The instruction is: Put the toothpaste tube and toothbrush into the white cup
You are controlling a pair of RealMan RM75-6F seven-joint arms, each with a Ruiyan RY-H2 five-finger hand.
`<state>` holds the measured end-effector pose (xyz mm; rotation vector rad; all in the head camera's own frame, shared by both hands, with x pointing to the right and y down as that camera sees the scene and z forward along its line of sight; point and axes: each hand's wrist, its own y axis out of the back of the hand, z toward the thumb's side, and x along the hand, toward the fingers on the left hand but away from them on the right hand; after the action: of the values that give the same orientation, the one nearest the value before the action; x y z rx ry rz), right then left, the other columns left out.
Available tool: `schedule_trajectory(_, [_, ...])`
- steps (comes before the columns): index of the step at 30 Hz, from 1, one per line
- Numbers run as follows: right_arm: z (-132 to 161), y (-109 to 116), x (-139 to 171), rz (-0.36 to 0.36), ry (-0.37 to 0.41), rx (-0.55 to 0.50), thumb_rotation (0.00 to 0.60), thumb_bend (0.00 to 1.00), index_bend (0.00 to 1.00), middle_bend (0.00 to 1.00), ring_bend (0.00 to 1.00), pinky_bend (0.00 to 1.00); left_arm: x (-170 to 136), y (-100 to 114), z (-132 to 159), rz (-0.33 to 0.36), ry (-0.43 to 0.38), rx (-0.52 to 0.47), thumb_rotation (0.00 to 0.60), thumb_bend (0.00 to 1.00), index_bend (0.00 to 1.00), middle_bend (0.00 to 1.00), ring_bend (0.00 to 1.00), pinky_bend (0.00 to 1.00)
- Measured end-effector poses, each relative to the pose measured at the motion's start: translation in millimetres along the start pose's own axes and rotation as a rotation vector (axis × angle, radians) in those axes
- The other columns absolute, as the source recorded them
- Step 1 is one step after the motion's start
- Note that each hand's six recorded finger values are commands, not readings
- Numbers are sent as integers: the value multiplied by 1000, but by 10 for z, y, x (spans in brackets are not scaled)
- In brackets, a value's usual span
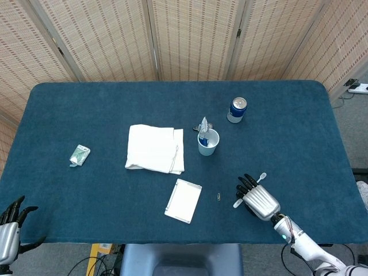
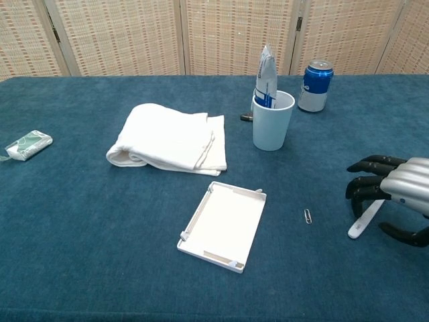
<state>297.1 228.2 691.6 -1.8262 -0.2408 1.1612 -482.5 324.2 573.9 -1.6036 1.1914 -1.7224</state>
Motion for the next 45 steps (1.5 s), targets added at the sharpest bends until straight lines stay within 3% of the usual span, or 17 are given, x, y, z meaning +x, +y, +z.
schedule_trajectory(3, [-86,63,73,-42,-34,-32,600,422,388,245,57,76,8,-8,13,-2,-4,0,600,135,286,54,23,147])
schedule_trajectory(5, [-170,74,127,-52,-68,-59,600,428,331,244,56,75,15,-15,22,-4,-7,0,600,135,286,54,23,147])
schedule_trajectory(7, [-237,57,156,-39,-95,-67,600,440,289,232,47,76,21,-22,27,-6,-8,1,600,135,286,54,23,147])
schedule_trajectory(12, [-380,-59,221,33,-159,-79,600,468,289,185,21,76,32,-33,26,-9,-6,1,600,135,286,54,23,147])
schedule_trajectory(15, [-427,-84,235,40,-183,-86,600,487,289,173,15,76,33,-31,19,-9,-4,2,600,135,286,54,23,147])
schedule_trajectory(28, [-468,-203,287,68,-206,-96,600,489,289,172,15,76,20,-45,2,-12,1,-1,600,135,286,54,23,147])
schedule_trajectory(45, [-303,-165,-65,37,-163,-60,600,486,289,172,15,76,-6,-23,-96,-2,24,-6,600,135,286,54,23,147])
